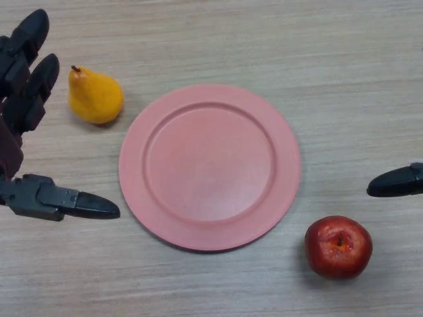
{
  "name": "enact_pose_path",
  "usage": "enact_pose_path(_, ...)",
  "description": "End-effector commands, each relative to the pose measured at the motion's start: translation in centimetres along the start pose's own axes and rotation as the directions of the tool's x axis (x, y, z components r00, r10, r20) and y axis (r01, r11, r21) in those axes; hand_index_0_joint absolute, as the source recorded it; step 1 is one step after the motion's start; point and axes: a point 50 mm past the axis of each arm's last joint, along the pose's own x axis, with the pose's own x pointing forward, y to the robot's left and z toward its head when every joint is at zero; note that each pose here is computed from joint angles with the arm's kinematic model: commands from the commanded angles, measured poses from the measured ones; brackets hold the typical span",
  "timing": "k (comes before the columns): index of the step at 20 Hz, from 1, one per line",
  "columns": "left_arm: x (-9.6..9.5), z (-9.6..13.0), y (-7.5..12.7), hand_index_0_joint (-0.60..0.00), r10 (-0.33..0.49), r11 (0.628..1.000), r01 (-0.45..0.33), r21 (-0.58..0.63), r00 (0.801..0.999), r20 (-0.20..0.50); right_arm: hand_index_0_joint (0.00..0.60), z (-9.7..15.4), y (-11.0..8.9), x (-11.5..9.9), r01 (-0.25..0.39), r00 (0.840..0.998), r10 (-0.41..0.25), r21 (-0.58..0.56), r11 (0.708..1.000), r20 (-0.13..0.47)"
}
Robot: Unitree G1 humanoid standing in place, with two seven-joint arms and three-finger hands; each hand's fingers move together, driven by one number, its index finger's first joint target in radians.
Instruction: Pick up the red apple and place it on the plate
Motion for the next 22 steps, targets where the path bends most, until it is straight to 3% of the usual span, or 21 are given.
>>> enact_pose_path(1,-0.8,3.3,1.2,0.0,0.037,0.989,-0.068,0.135,0.975,0.218,0.0,3.5,-1.1,-0.8,0.076,0.97,-0.058,-0.07,0.995,0.236)
enact_pose_path(7,-0.9,3.2,1.4,0.0,0.045,0.99,-0.072,0.121,0.976,0.211,0.0,3.3,-1.1,-1.7,0.045,0.972,-0.021,-0.096,0.994,0.236)
enact_pose_path(9,-0.7,3.0,1.6,0.0,0.058,0.991,-0.082,0.107,0.976,0.208,0.0,2.1,-1.4,-2.3,0.043,0.979,-0.018,-0.116,0.992,0.205)
enact_pose_path(12,-0.5,3.2,1.7,0.0,0.082,0.983,-0.122,0.14,0.962,0.26,0.0,-1.0,-1.7,-3.3,0.027,0.989,0.006,-0.228,0.973,0.144)
enact_pose_path(15,-0.3,3.0,1.4,0.0,0.068,0.981,-0.11,0.161,0.968,0.243,0.0,-4.0,-2.1,-3.9,0.012,0.991,0.034,-0.347,0.938,0.126)
enact_pose_path(19,0.2,3.3,0.1,0.0,0.023,0.973,-0.08,0.218,0.967,0.254,0.0,-7.9,-2.6,-4.2,0.038,0.996,-0.005,-0.386,0.922,0.087)
enact_pose_path(21,0.4,3.2,-0.4,0.0,0.001,0.967,-0.067,0.245,0.965,0.261,0.0,-9.4,-1.2,-4.1,-0.006,0.999,0.022,-0.394,0.919,0.036)
enact_pose_path(22,0.4,3.3,-0.7,0.0,-0.002,0.968,-0.065,0.244,0.965,0.263,0.0,-10.1,0.0,-3.9,-0.062,0.998,0.065,-0.391,0.918,-0.005)
